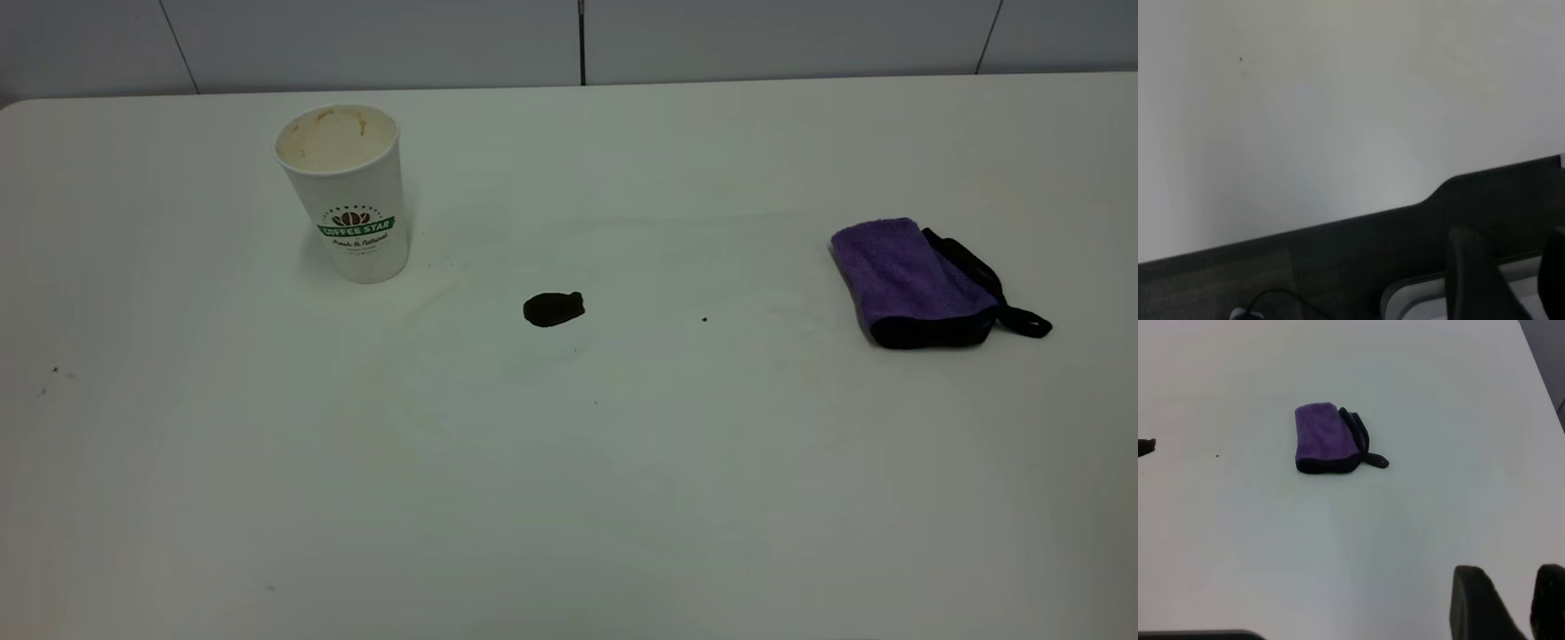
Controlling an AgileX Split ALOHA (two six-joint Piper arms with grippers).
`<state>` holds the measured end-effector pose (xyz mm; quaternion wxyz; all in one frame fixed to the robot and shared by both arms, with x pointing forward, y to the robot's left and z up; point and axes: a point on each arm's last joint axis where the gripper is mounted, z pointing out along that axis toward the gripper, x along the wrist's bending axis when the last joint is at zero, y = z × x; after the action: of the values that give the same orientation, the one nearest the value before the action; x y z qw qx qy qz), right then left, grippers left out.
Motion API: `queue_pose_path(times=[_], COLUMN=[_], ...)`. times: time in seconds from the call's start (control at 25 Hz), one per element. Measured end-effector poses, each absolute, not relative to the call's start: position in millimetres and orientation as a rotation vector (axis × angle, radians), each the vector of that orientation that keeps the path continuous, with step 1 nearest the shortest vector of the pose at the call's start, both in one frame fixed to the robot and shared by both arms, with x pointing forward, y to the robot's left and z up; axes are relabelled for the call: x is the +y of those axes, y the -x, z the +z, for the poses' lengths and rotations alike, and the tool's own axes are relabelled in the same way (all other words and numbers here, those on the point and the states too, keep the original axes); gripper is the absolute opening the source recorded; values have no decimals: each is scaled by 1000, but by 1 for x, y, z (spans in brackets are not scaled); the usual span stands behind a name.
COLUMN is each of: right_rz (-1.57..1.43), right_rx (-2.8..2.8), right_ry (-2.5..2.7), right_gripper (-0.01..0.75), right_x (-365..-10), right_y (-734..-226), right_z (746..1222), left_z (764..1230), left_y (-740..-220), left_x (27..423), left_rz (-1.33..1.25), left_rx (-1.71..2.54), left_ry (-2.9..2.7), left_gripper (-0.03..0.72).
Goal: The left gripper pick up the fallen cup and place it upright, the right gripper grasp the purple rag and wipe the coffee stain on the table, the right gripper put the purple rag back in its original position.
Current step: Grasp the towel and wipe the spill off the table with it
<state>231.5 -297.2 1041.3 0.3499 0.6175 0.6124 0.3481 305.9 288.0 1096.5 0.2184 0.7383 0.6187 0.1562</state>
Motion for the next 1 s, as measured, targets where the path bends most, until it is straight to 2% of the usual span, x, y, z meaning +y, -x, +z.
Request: queue_pose_path(times=[0.28, 0.6, 1.0], right_rz=[902, 902, 902], right_rx=[1586, 1586, 1586], right_ry=[-1599, -1599, -1599], right_gripper=[239, 239, 239], right_x=[-297, -297, -297], right_y=[-231, -231, -231], right_z=[1041, 1041, 1041], left_z=[1044, 1042, 1035], left_y=[-276, -249, -226], left_x=[295, 302, 306], left_rz=[491, 720, 858], left_rx=[1788, 1783, 1747], left_ry=[-1984, -1820, -1668], left_gripper=[286, 285, 285])
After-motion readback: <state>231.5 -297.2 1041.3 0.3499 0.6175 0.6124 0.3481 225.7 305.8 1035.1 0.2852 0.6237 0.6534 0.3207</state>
